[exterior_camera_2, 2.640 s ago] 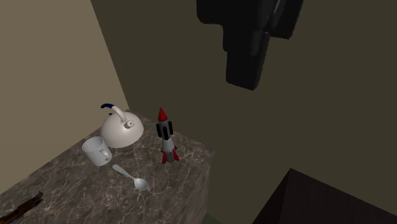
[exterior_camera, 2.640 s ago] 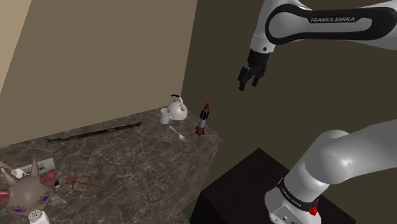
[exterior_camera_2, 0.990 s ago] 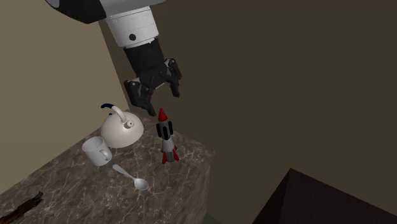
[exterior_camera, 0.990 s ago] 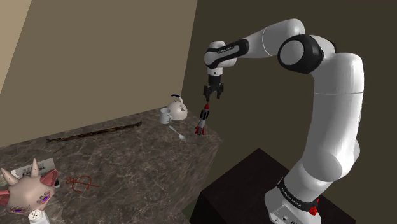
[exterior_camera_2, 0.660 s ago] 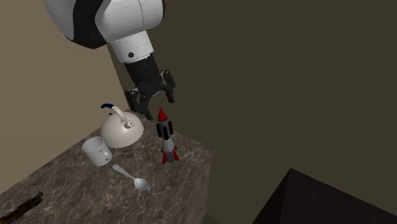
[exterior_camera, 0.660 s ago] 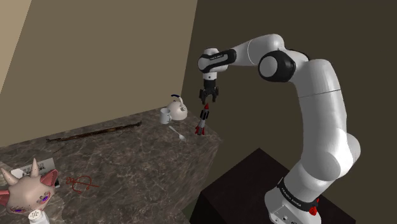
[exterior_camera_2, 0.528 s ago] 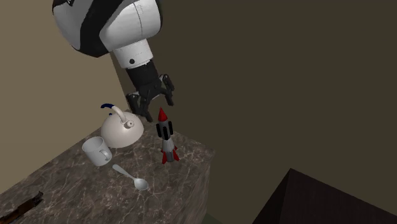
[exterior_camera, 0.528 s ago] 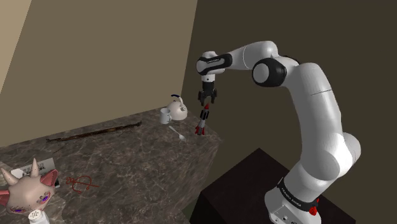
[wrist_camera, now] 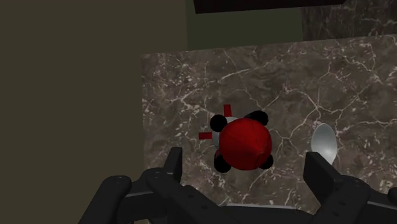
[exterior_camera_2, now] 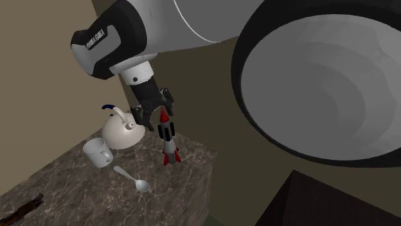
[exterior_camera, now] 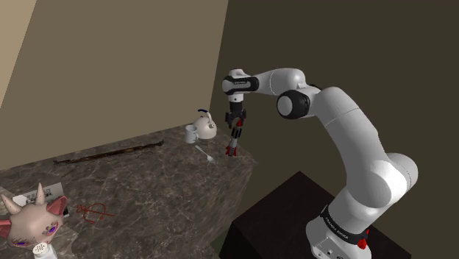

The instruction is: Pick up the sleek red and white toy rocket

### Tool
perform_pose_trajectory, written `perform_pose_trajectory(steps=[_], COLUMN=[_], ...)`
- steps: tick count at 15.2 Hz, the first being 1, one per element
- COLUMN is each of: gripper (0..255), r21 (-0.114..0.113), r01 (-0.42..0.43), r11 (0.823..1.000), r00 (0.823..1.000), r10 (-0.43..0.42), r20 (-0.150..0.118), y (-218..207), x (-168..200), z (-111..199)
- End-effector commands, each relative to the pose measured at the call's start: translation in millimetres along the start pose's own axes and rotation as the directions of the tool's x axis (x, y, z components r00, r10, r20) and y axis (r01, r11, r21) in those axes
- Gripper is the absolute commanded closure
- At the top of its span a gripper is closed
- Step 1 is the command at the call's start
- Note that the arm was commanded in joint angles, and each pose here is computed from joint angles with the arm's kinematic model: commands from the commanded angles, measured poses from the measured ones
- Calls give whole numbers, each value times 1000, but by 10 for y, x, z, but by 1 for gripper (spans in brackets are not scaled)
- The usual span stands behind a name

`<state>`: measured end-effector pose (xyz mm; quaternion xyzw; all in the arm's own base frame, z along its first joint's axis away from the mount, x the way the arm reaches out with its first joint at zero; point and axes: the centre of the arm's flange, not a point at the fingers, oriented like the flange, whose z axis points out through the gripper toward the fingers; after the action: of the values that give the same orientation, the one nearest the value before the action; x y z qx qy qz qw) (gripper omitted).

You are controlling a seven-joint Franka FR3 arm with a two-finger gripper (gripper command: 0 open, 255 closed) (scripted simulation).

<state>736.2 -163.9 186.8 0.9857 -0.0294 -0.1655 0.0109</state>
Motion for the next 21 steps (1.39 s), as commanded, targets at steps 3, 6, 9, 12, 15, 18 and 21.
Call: perform_pose_trajectory(steps=[3, 6, 9, 12, 15, 18, 21], gripper=[0, 255, 255, 255, 255, 255, 255], r21=[0, 0, 0, 0, 0, 0, 0], r01=[0, 0, 0, 0, 0, 0, 0], r11=[1000, 1000, 1000, 1000, 1000, 1000, 1000], r00=[1000, 1000, 1000, 1000, 1000, 1000, 1000], r10=[0, 0, 0, 0, 0, 0, 0], r20=[0, 0, 0, 0, 0, 0, 0], y=[-7, -7, -8, -11, -6, -1, 4], x=[61, 60, 61, 61, 45, -7, -59], z=[183, 185, 189, 185, 133, -16, -166])
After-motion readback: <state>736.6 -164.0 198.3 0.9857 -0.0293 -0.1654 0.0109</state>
